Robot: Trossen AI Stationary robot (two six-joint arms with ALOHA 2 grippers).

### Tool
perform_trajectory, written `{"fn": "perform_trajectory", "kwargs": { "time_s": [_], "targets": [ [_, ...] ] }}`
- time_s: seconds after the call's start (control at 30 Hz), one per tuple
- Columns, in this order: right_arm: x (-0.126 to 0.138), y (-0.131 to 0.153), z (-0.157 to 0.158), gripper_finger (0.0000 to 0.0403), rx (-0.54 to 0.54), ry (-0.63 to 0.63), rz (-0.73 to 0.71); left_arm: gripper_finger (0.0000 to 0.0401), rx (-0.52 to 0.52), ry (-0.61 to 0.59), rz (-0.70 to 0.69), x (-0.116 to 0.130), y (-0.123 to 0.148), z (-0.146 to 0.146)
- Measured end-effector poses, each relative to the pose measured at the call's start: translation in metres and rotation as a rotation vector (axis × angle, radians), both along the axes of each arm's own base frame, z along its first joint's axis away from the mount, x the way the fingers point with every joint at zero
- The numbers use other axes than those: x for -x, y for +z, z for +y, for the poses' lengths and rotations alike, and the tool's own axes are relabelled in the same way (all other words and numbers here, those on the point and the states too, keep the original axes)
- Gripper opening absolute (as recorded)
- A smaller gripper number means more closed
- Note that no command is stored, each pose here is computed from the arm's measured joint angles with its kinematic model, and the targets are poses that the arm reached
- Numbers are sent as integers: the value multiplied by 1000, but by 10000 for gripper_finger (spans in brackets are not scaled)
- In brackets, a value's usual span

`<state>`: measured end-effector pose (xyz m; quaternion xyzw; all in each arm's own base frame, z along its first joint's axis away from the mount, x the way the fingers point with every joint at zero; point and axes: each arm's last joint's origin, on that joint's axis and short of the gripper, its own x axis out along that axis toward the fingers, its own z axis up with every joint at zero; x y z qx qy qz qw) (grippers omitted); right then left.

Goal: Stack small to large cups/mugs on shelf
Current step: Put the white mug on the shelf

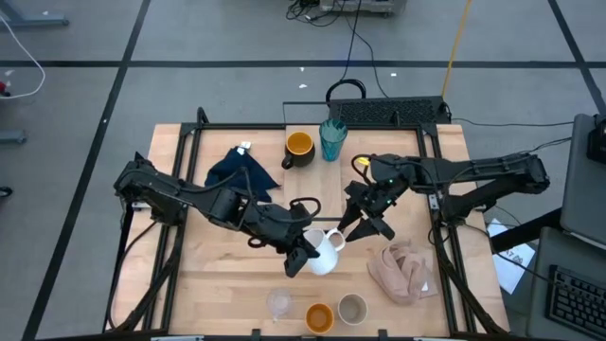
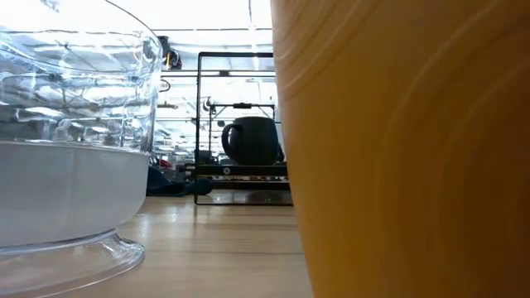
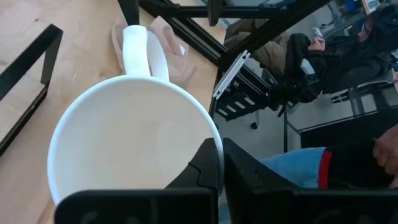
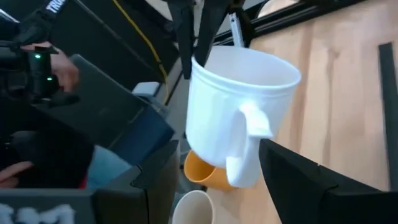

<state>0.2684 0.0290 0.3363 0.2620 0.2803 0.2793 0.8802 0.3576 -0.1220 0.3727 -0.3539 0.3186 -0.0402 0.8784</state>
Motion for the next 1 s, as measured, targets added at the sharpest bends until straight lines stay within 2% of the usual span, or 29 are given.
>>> {"fn": "perform_trajectory", "kwargs": {
  "time_s": [0.37, 0.7, 0.83, 1.0],
  "targets": [
    [-3, -5, -4, 212, 5, -8, 27, 6, -31, -25, -15, 0, 0, -1],
    [-15, -21, -4, 211, -17, 17, 101, 4, -38, -40, -18, 0, 0, -1],
    [-17, -18, -4, 194, -37, 35, 73, 9, -37, -48, -16, 0, 0, -1],
    [-18, -16, -4, 150, -60, 39, 64, 5, -42, -52, -19, 0, 0, -1]
  ]
}}
